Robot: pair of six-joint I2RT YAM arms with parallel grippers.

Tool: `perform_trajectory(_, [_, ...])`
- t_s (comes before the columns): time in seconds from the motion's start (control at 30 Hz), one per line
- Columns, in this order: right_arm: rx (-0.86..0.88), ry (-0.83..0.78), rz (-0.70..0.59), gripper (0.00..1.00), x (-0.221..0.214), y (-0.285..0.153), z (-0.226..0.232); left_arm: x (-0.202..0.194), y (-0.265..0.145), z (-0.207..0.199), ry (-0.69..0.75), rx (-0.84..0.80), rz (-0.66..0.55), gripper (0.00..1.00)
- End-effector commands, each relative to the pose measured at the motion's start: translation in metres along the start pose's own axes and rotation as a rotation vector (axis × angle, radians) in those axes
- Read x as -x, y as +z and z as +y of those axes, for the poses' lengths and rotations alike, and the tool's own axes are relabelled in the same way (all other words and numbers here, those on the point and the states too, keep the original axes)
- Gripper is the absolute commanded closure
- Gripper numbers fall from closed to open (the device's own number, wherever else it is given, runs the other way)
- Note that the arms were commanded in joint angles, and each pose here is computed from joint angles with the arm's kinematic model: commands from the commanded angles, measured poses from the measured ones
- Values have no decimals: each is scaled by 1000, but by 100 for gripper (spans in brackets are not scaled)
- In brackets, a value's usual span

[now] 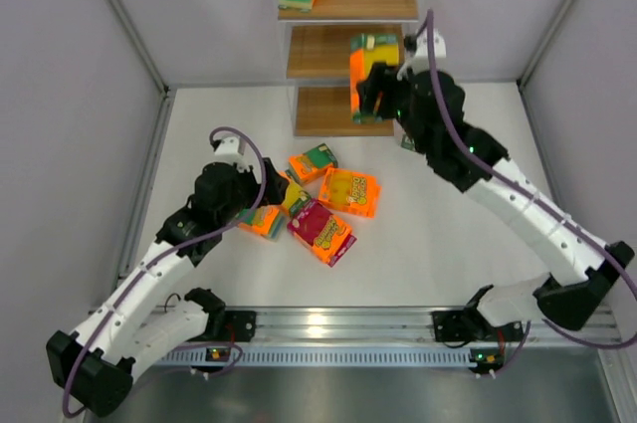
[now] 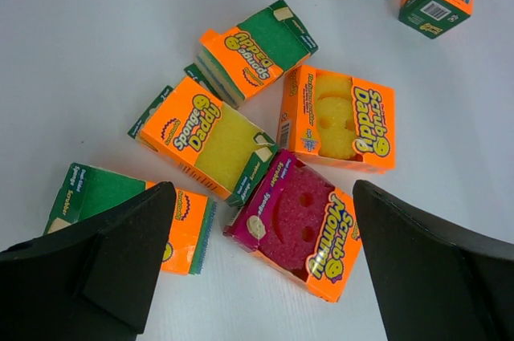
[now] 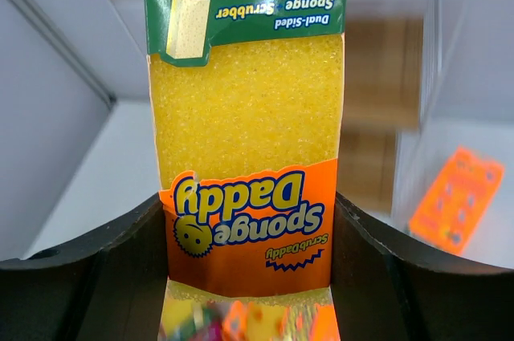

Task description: Place and organize the cleaning sponges onto the shelf

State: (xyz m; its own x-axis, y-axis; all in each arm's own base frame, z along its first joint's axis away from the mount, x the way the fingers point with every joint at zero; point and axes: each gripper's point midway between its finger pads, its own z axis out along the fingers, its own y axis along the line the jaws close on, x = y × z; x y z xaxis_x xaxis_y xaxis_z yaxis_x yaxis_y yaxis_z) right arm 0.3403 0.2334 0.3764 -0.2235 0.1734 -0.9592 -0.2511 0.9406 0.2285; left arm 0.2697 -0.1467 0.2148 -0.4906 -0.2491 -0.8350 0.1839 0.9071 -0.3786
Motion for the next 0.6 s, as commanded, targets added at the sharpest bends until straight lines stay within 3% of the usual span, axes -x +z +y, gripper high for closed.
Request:
perform_trajectory(0.0, [18, -180, -129, 54, 64, 45, 34, 19, 1, 2, 16, 42, -44, 2])
perform_trajectory(0.03, [22, -152, -224, 54, 111, 43, 40, 19, 2, 2, 16, 44, -42, 2])
perform_trajectory(0.1, [-7, -175, -236, 55, 117, 75, 45, 22, 3, 3, 17, 53, -47, 2])
perform_trajectory(0.13, [-10, -138, -319, 55, 158, 70, 43, 23, 3, 3, 18, 56, -51, 2])
perform_trajectory(0.3, [-19, -89, -413, 52, 190, 111, 27, 34, -4, 9, 28, 80, -97, 2])
perform_trajectory(0.57, [29, -56, -618, 51, 235, 117, 35, 43, -8, 10, 48, 91, -124, 2])
